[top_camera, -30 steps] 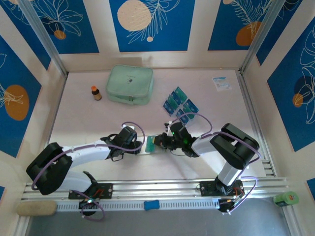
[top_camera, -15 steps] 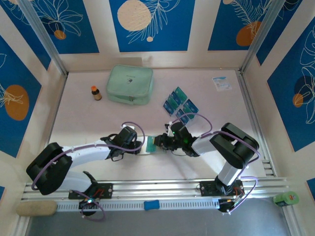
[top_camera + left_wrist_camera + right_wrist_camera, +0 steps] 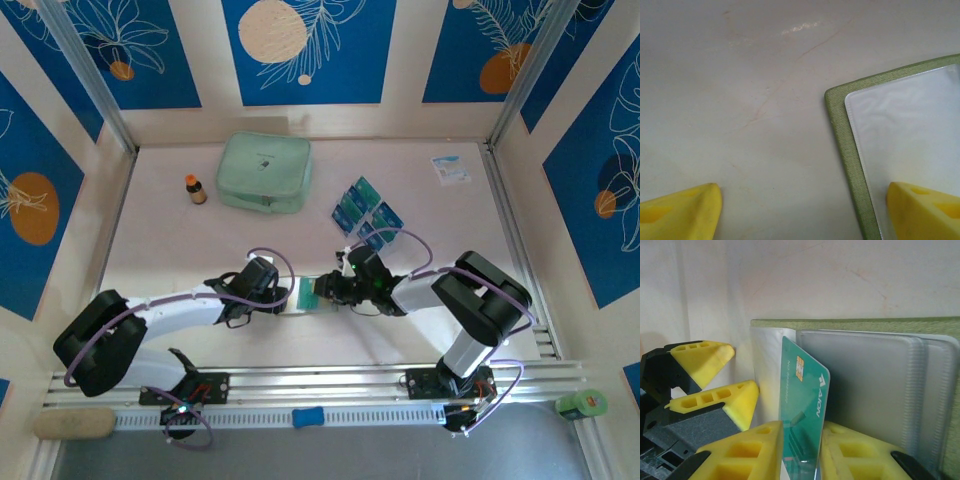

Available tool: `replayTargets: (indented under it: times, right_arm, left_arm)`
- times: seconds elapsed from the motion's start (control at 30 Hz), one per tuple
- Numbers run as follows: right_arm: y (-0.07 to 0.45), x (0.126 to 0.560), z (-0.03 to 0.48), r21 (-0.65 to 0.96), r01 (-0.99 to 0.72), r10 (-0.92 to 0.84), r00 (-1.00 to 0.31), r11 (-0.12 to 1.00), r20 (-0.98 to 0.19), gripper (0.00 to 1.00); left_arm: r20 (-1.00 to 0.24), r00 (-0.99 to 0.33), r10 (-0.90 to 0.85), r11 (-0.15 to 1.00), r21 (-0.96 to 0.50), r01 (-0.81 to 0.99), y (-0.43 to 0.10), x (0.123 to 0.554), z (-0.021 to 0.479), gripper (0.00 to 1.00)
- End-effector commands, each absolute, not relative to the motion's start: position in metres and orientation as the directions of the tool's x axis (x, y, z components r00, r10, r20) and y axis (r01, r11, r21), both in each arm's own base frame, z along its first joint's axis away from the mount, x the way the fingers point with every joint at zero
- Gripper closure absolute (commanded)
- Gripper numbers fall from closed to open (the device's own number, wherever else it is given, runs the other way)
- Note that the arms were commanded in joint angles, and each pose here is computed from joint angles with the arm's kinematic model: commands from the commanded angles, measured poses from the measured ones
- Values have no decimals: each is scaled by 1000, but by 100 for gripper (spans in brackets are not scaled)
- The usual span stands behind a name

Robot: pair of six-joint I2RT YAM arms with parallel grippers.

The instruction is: Put the credit cards into the card holder

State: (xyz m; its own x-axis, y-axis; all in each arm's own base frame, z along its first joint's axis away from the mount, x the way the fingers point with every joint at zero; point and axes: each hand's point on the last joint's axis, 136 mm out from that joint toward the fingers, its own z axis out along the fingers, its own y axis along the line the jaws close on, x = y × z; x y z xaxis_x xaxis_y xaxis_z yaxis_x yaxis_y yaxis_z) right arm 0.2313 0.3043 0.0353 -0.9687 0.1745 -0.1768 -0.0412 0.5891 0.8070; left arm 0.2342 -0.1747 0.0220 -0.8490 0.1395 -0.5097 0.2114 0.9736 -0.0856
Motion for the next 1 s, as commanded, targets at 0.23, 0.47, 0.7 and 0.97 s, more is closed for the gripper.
replayTargets:
  times: [0.23, 0.47, 0.7, 0.97]
  right_arm:
    - [301, 230, 30, 788, -32, 148, -977, 614, -155, 90]
    - [301, 230, 29, 791, -27, 146, -978, 612, -147, 99]
    - [302, 229, 28, 794, -25, 137, -981, 607, -136, 100]
    - [307, 228, 26, 795, -31, 99, -989, 605, -114, 100]
  left_arm:
    - [-503, -851, 150, 976, -62, 208, -167, 232, 20, 15]
    - [-506, -849, 149, 976, -62, 208, -167, 233, 21, 15]
    - [-507, -849, 149, 976, -62, 209, -167, 233, 21, 15]
    - [-506, -850, 147, 976, -65, 207, -167, 232, 20, 15]
